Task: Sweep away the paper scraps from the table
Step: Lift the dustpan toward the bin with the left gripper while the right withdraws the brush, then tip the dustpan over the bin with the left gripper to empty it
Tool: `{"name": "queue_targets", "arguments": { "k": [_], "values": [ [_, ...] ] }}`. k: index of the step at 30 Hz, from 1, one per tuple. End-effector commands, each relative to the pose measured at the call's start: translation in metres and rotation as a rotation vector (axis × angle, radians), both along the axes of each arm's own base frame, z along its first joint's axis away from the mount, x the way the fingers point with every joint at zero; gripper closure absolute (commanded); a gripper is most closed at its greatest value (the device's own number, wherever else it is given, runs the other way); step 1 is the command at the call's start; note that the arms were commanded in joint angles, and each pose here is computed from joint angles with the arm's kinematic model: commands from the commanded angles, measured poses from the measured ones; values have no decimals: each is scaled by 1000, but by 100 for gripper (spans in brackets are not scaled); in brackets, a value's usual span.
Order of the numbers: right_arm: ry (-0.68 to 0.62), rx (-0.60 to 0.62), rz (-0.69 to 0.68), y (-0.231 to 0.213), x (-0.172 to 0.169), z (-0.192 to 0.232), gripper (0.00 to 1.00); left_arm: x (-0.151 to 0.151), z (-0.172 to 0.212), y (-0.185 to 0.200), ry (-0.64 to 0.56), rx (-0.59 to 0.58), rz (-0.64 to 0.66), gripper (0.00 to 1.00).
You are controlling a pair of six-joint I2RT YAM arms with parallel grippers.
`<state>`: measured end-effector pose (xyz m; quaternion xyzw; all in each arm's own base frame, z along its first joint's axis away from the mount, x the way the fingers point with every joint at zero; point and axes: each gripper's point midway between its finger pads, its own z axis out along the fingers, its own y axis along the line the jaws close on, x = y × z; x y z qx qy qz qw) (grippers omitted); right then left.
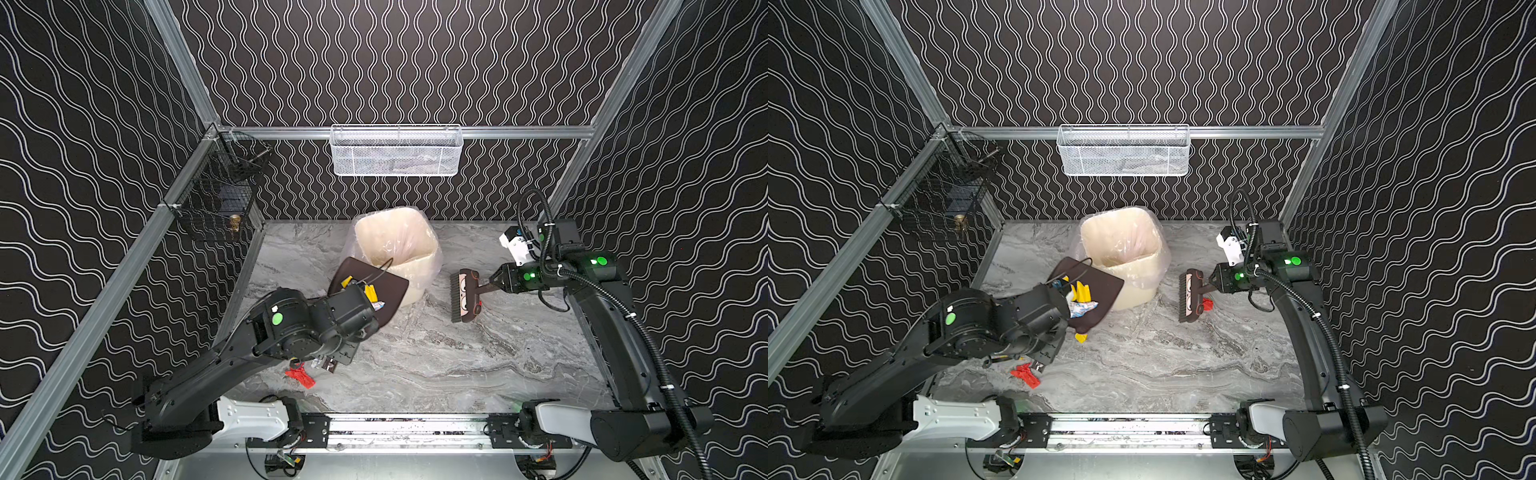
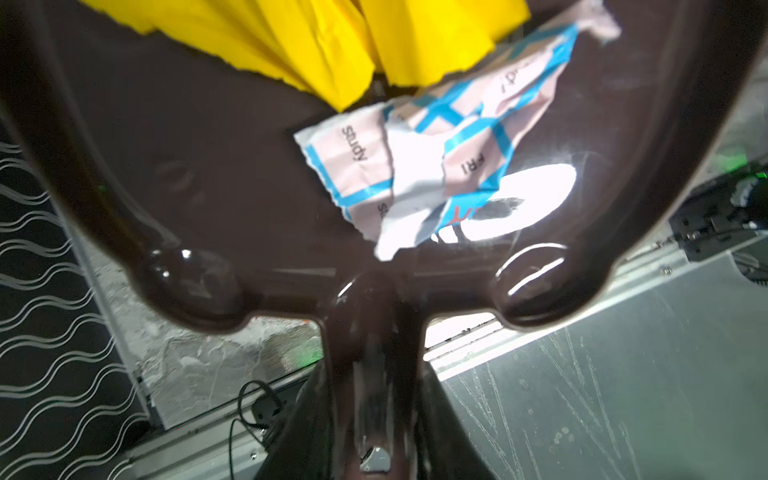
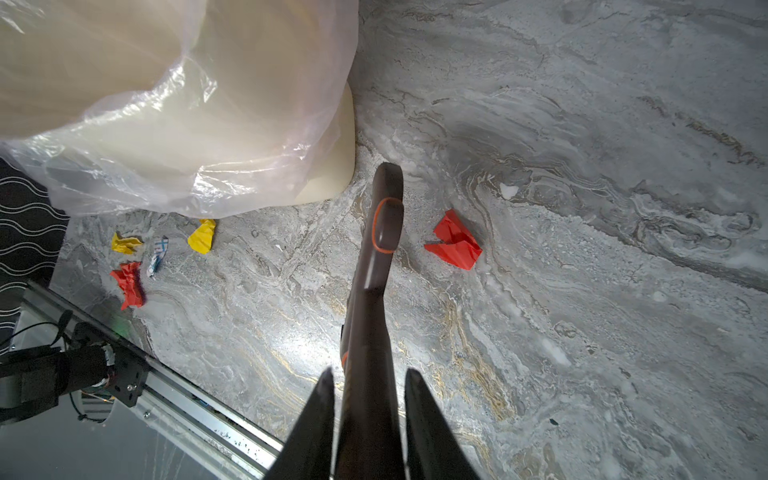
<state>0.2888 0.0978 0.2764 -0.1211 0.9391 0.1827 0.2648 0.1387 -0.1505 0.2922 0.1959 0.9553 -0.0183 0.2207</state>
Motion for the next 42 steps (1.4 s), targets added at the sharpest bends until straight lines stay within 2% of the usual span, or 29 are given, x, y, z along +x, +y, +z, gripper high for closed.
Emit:
{"name": "queue_targets", "arguments": {
  "k": [1,5,14,27,38,42],
  "values": [
    [-40,34,2,4,5,11,100,7,4,27,4,74,52,100],
    [-37,49,-8,4,0,13,100,28,8,46,18,74,124,100],
    [-4,67,-14,5,-14,9,100,85,19,70,63,74,189,100],
    [33,41,-35,-2,-30,-4,100,156,25,67,52,197,137,100],
    [72,27,-47,-5,-42,-10,100,185,26,49,-28,384,52,100],
    [71,31,-50,-5,-44,-6,100,199,31,47,-85,504,34,100]
  ]
}}
